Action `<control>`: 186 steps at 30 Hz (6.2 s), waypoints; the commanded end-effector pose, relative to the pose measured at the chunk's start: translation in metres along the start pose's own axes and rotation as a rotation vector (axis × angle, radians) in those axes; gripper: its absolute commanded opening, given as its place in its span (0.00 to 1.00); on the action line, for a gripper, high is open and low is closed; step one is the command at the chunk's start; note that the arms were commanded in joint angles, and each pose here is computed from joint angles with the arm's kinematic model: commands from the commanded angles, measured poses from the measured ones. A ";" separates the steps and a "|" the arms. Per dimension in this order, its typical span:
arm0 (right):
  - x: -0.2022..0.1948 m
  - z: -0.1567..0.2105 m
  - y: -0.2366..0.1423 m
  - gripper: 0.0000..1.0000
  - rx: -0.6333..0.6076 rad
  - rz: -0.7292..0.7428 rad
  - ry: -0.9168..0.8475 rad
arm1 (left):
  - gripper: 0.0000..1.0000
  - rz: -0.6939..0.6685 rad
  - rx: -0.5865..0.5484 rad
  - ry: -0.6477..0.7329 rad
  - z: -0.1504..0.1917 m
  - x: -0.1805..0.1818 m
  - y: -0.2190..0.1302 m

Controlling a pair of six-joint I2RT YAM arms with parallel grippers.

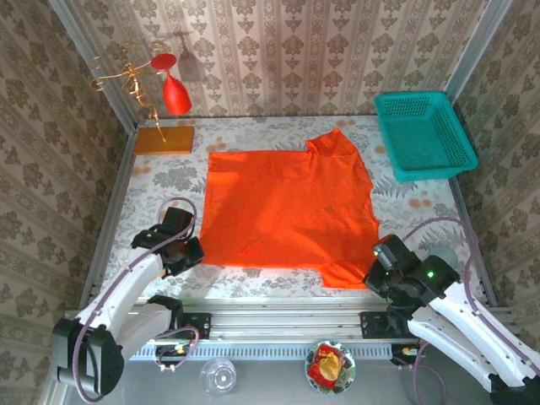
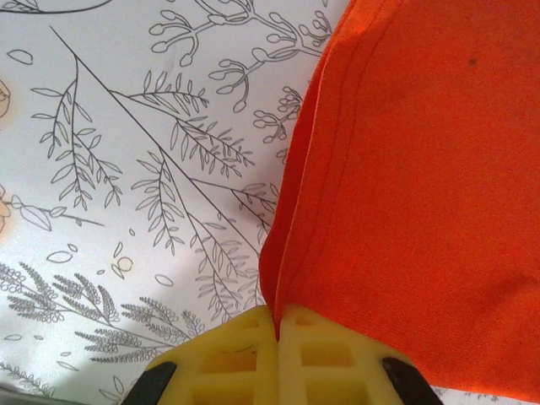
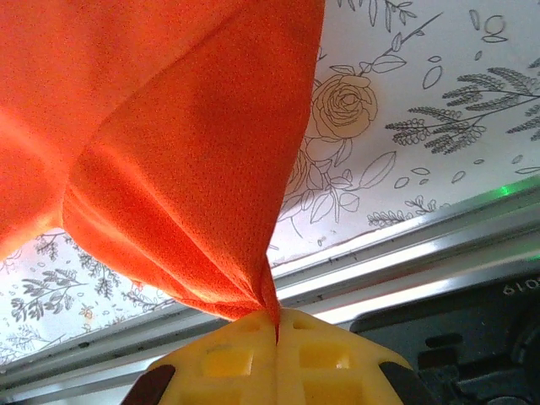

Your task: Fold the inside-out t-shirt

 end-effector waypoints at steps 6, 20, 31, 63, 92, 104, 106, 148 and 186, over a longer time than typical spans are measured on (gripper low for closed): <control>0.000 -0.019 -0.029 0.00 -0.095 0.041 -0.083 | 0.00 0.041 -0.025 0.026 0.000 -0.007 -0.022; 0.060 -0.127 -0.034 0.00 -0.233 0.079 -0.173 | 0.00 0.079 -0.088 0.098 -0.053 -0.057 -0.026; 0.066 -0.172 -0.011 0.00 -0.209 0.064 -0.181 | 0.00 0.075 -0.028 0.116 -0.081 -0.080 0.005; 0.067 -0.230 0.035 0.00 -0.128 0.143 -0.229 | 0.00 -0.100 -0.022 0.077 -0.117 -0.076 0.048; 0.065 -0.242 0.038 0.01 -0.139 0.174 -0.222 | 0.07 0.048 -0.039 0.148 -0.127 -0.109 0.045; 0.074 -0.224 0.018 0.49 -0.148 0.092 -0.214 | 0.34 0.084 -0.072 0.211 -0.109 -0.108 0.021; 0.080 -0.210 0.026 0.50 -0.106 0.022 -0.236 | 0.31 0.077 -0.041 0.212 -0.098 -0.103 0.027; 0.004 -0.107 0.064 0.95 0.048 -0.022 -0.022 | 0.14 0.011 0.141 0.040 -0.013 -0.021 0.053; 0.086 -0.146 0.106 0.81 0.027 -0.198 -0.052 | 0.22 0.205 0.135 0.080 -0.026 -0.073 0.040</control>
Point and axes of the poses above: each hand's point on the last joint's axis, 136 mm out from that joint toward the fingers, its own y axis out along the fingers, its own x axis along the line the jaws close on, z = x × y, the point moved 1 cm from there along -y, back along the fingers, and after that the axes turned 14 degrees about -y, right-handed, at the moved point
